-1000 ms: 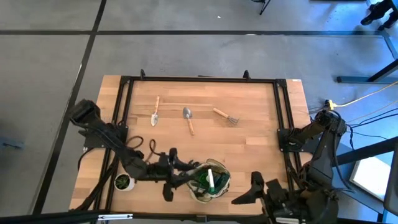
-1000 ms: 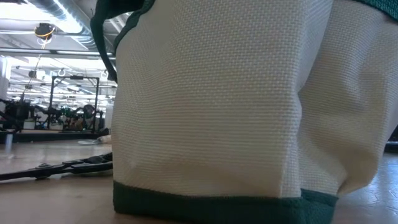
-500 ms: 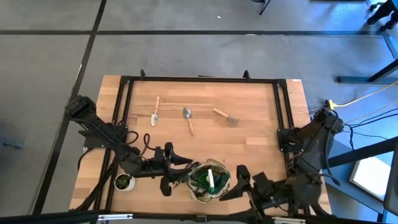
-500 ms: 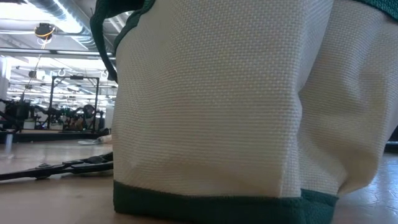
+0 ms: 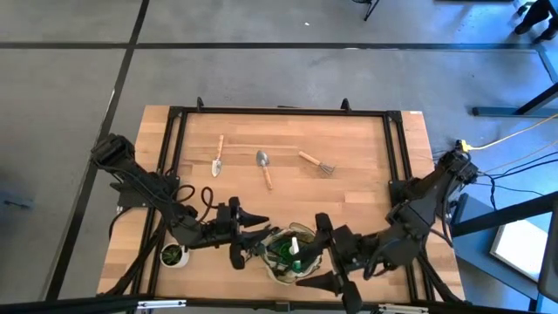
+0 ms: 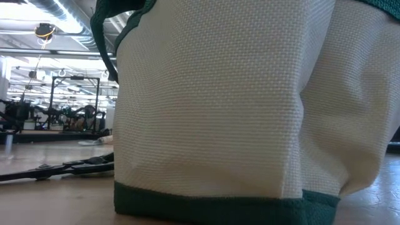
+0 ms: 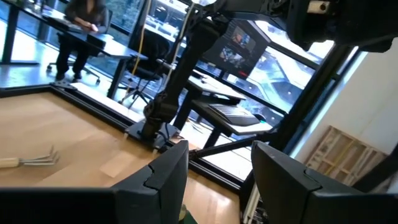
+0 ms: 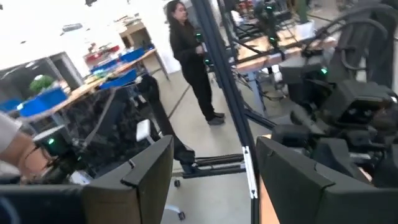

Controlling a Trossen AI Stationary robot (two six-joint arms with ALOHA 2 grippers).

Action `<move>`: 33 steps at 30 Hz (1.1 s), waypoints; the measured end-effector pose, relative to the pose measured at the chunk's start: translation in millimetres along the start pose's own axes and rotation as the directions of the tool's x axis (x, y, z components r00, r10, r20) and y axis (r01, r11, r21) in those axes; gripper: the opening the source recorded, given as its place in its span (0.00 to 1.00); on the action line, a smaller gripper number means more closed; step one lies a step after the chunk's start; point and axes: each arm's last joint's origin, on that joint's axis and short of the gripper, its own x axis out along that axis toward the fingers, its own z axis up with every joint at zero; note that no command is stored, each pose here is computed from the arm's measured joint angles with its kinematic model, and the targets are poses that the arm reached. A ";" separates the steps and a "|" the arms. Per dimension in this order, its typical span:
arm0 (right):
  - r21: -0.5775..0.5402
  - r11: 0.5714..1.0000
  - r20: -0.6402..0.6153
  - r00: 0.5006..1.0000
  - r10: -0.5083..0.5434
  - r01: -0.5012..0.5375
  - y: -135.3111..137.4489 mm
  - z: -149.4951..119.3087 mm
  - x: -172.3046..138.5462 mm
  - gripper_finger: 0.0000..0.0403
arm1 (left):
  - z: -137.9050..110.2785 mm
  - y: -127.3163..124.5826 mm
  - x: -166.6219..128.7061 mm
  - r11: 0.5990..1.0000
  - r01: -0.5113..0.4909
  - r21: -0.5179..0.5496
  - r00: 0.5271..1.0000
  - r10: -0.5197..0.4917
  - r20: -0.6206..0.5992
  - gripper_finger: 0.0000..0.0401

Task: Pick & Place Garden tools in Gardening bag
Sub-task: Adjust the gardening bag

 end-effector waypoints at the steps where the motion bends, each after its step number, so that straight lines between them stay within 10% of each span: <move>1: -0.012 1.000 -0.004 1.000 0.004 -0.004 -2.2 2.1 -0.5 0.58 | 0.4 0.6 0.4 1.000 -0.009 0.000 1.000 0.009 0.004 0.43; 19: -0.120 0.955 -0.251 0.922 -0.295 0.272 -60.7 34.3 -68.9 0.57 | 11.9 33.9 34.4 0.985 -0.135 -0.111 0.989 0.141 0.050 0.43; 33: -0.254 0.963 -0.562 0.796 -0.225 0.093 -96.3 30.0 -97.2 0.57 | 29.7 94.1 80.5 0.920 -0.119 -0.373 0.993 0.103 -0.061 0.43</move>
